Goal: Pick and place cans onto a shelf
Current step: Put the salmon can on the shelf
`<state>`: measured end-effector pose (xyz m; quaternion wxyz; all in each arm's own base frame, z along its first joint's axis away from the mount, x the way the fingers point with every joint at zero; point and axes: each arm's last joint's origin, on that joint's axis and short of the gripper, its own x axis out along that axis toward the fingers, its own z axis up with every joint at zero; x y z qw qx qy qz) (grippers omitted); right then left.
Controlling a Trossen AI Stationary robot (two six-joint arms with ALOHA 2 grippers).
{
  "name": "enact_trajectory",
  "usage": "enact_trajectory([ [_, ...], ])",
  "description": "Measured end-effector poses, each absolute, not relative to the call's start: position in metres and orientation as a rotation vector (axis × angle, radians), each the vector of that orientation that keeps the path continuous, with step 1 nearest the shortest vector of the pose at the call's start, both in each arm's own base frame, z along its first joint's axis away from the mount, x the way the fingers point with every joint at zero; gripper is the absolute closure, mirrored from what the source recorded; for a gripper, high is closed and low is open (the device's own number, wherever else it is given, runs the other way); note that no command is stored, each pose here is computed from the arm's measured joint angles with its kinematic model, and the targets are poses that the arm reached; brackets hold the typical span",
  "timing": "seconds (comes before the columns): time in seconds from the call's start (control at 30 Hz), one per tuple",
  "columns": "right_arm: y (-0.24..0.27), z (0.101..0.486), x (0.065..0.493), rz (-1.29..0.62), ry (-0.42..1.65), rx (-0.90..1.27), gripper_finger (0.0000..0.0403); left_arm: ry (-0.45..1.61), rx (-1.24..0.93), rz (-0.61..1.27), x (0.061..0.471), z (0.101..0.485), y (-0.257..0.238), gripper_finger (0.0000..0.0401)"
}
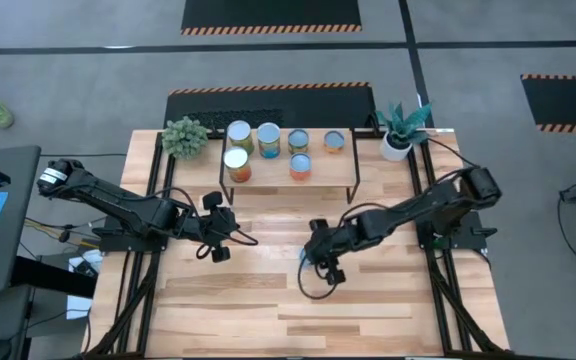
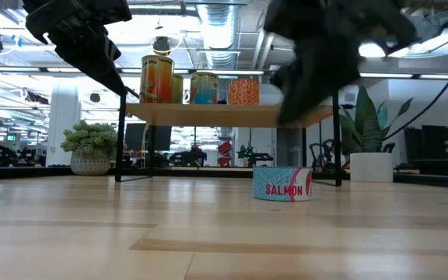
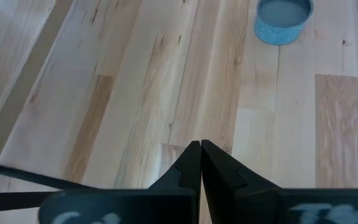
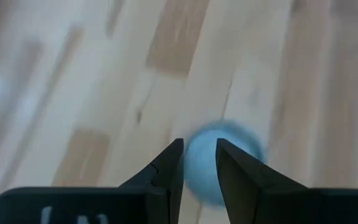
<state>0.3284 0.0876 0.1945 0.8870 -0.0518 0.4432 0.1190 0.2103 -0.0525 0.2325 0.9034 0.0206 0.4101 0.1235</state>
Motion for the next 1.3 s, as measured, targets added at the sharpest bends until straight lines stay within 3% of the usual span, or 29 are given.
enact_trajectory([
  [0.27,0.101,0.158,0.338,0.263,1.039,-0.117,0.0287,0.836,0.037,0.253,0.211,0.233,-0.053,0.0401],
  [0.6,0.104,0.149,0.34,0.246,1.056,-0.114,0.0289,0.827,0.032,0.252,0.212,0.234,-0.053,0.0401],
  [0.7,0.102,0.148,0.339,0.224,1.073,-0.106,0.0311,0.827,0.032,0.252,0.212,0.234,-0.053,0.0401],
  [0.87,0.102,0.148,0.338,0.156,1.073,-0.125,0.0388,0.827,0.032,0.252,0.212,0.234,-0.053,0.0401],
  [1.0,0.104,0.166,0.329,0.086,1.125,-0.216,0.0391,0.827,0.032,0.252,0.212,0.234,-0.053,0.0401],
  [1.3,0.084,0.257,0.295,-0.143,1.037,-0.35,0.0398,0.822,0.046,0.244,0.212,0.234,-0.053,0.0401],
])
